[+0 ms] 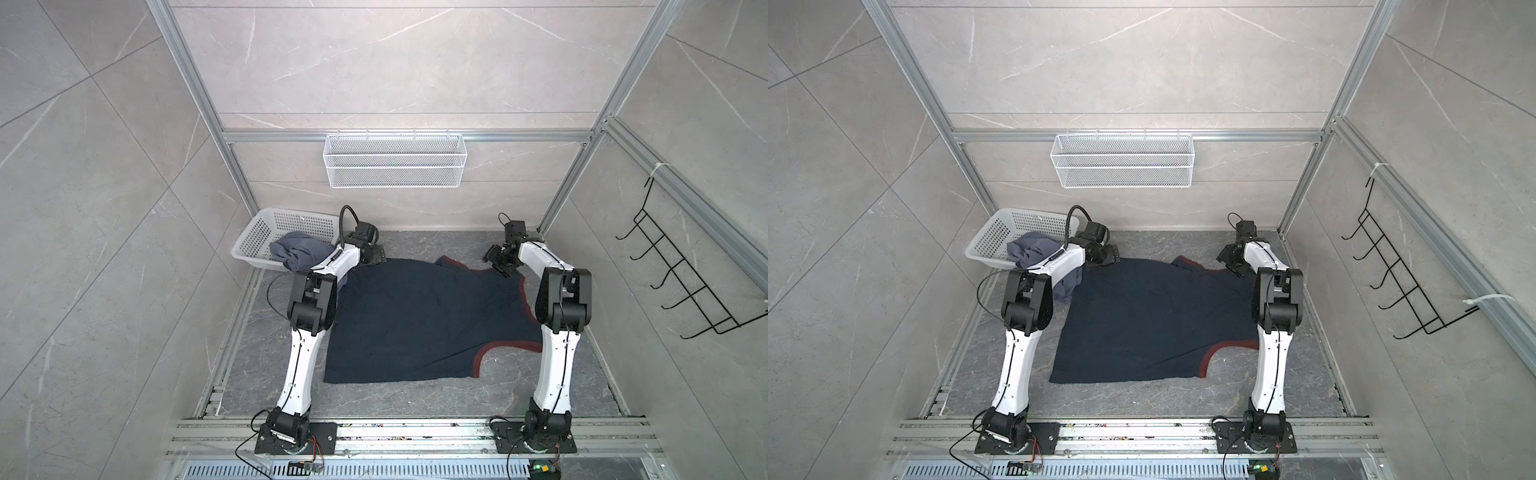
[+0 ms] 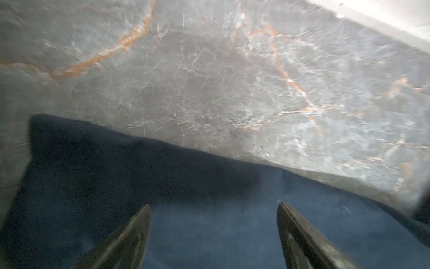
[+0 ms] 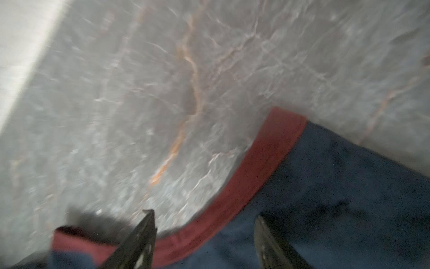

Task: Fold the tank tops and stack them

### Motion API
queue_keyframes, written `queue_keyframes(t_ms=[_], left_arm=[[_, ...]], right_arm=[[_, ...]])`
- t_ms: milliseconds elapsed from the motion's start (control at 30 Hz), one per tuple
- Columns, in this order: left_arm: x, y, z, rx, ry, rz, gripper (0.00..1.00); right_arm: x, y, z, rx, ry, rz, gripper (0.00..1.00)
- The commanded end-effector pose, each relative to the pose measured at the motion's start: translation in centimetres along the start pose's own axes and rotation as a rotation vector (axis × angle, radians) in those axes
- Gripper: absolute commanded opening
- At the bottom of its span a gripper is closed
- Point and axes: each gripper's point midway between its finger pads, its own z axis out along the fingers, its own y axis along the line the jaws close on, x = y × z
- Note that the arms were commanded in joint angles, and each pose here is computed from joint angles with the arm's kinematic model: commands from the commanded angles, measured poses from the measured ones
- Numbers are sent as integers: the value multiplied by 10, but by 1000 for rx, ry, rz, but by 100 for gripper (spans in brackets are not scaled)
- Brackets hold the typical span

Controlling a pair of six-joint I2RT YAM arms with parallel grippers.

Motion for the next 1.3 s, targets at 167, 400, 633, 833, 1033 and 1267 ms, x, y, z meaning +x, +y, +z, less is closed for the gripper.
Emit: queue_keyframes(t_ms=[167,400,633,833,1033,1267], left_arm=[[-4,19,8,-47,9,0,87],[-6,27,5,-54,-6,-10,88],[-19,21,-4,-31,-47,5,88],[-38,7,-34,-6,-102,55,88],[-54,-20,-68,66,-156,69,87],[-37,-29,-57,55,-115,99,87]], right_arm=[[0,-60,23,170,88,142,67],[-17,-93,26,198,69,228,66],[-36,-95,27,197,47,215,66],[-49,-66,-7,110,-27,127,66],[-37,3,-52,-29,-125,-37,67],[13,75,-35,-115,-46,-204,67]])
